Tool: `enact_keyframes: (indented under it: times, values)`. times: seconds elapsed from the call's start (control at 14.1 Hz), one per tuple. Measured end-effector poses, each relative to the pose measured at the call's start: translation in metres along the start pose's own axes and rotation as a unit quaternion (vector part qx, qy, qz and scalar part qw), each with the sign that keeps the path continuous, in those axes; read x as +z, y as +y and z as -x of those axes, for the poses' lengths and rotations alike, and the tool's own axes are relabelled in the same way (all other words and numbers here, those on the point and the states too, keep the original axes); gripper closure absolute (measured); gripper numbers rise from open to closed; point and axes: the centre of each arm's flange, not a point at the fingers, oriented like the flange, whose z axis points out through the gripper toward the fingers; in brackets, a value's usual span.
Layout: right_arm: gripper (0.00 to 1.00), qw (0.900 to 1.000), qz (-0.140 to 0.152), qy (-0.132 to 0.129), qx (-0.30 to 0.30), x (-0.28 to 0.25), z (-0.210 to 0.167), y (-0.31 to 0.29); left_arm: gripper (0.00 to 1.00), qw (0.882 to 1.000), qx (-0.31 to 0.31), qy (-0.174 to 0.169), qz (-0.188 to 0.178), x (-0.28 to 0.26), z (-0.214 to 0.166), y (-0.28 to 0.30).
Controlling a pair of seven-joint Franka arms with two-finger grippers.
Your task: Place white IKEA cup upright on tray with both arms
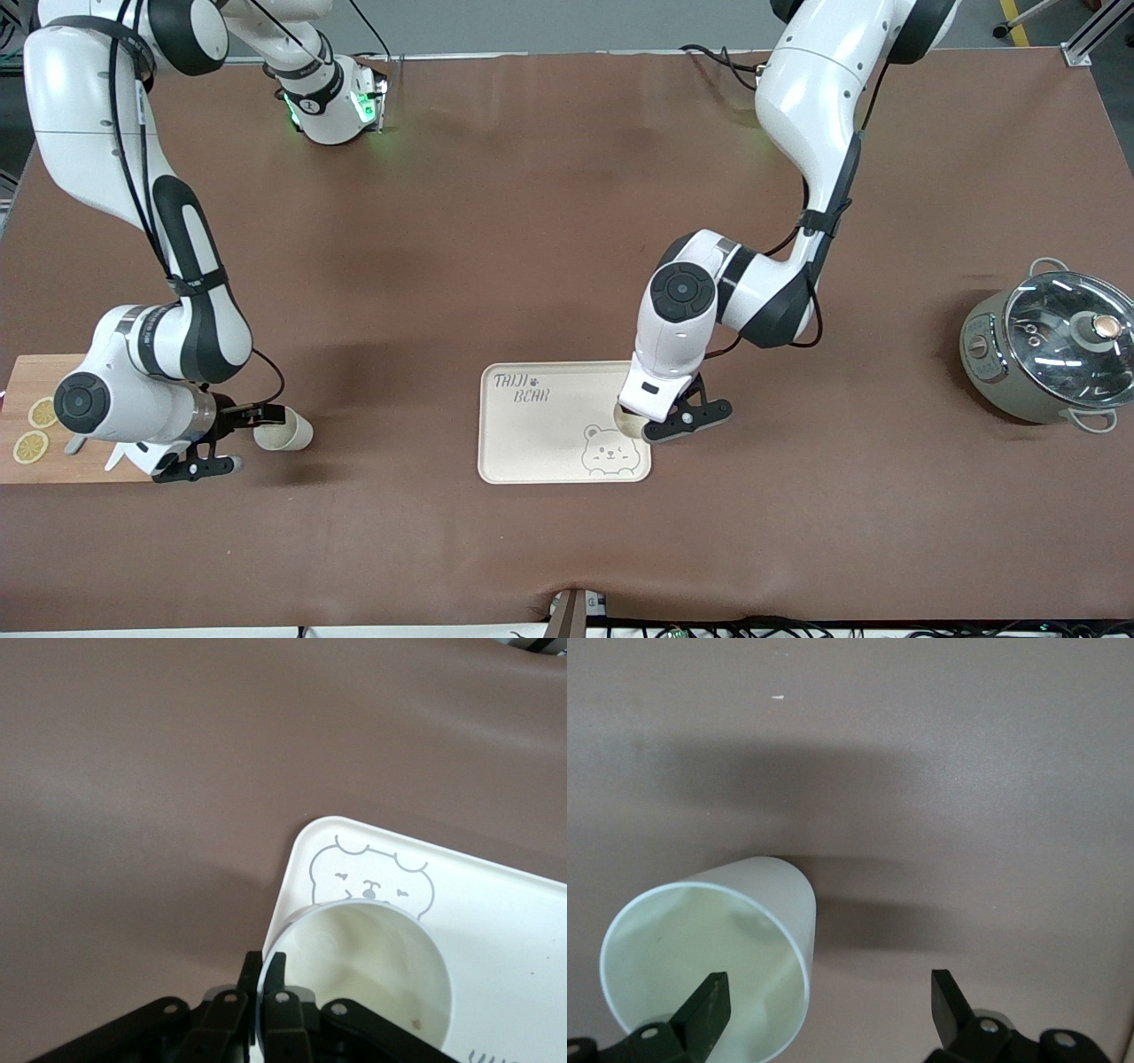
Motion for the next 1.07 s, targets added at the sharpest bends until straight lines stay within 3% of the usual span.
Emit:
enact_keyframes:
  times: [0.36,0.71,0.85,1.07]
  values:
    - [0.0,1.0,0.003,0.018,-0.001,0.003,-0.003,-0.001,0.96,1.0,-0.018,-0.004,0.021,0.001,0.02,0.02]
    - [0.0,1.0,0.002,0.018,-0.006,0.005,-0.004,-0.007,0.96,0.999,-0.038,-0.008,0.03,0.017,0.032,0.028]
    - [0.17,1.0,0.002,0.018,-0.008,0.005,-0.004,-0.01,0.96,0.999,-0.04,-0.008,0.032,0.025,0.033,0.028]
    - [0.51,1.0,0.002,0.018,-0.009,0.005,-0.004,-0.012,0.96,0.998,-0.059,-0.015,0.035,0.041,0.042,0.031]
